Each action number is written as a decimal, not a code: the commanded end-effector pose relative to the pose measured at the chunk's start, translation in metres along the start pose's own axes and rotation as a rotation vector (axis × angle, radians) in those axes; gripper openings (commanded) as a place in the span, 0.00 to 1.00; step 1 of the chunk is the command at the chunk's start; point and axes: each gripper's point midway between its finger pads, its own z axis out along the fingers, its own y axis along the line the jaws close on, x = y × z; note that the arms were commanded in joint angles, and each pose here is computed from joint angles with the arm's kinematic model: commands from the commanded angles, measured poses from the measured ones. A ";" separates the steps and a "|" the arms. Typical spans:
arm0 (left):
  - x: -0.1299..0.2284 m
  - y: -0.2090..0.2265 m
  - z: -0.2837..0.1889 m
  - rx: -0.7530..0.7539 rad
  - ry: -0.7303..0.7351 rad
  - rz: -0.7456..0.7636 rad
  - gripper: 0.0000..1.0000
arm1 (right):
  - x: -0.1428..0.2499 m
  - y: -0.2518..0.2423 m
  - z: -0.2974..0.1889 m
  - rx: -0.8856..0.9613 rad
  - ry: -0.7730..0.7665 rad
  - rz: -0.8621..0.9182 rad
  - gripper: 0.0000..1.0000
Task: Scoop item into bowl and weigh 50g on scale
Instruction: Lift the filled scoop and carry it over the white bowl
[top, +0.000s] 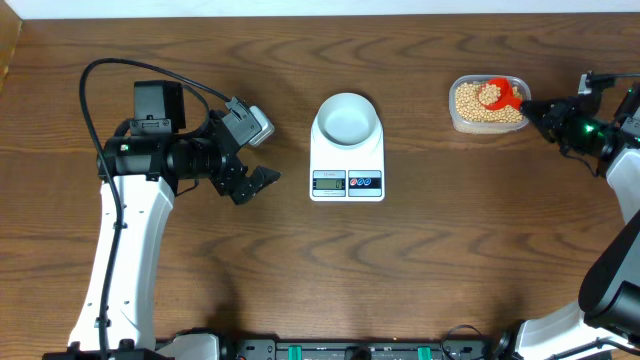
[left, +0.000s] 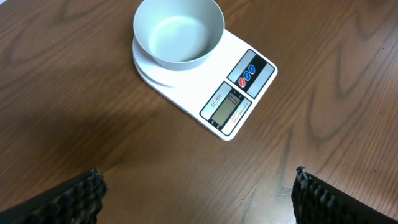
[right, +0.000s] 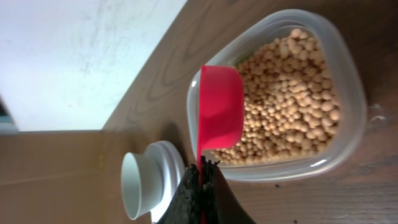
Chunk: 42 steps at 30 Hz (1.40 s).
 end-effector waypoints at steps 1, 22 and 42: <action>-0.008 0.000 -0.006 -0.008 -0.022 0.032 0.98 | 0.001 0.006 -0.002 -0.061 0.019 0.047 0.01; -0.008 0.000 -0.006 -0.008 -0.022 0.032 0.98 | 0.005 0.045 0.015 -0.179 0.053 0.018 0.01; -0.008 0.000 -0.006 -0.008 -0.022 0.032 0.98 | 0.063 0.116 0.069 -0.290 0.208 -0.081 0.01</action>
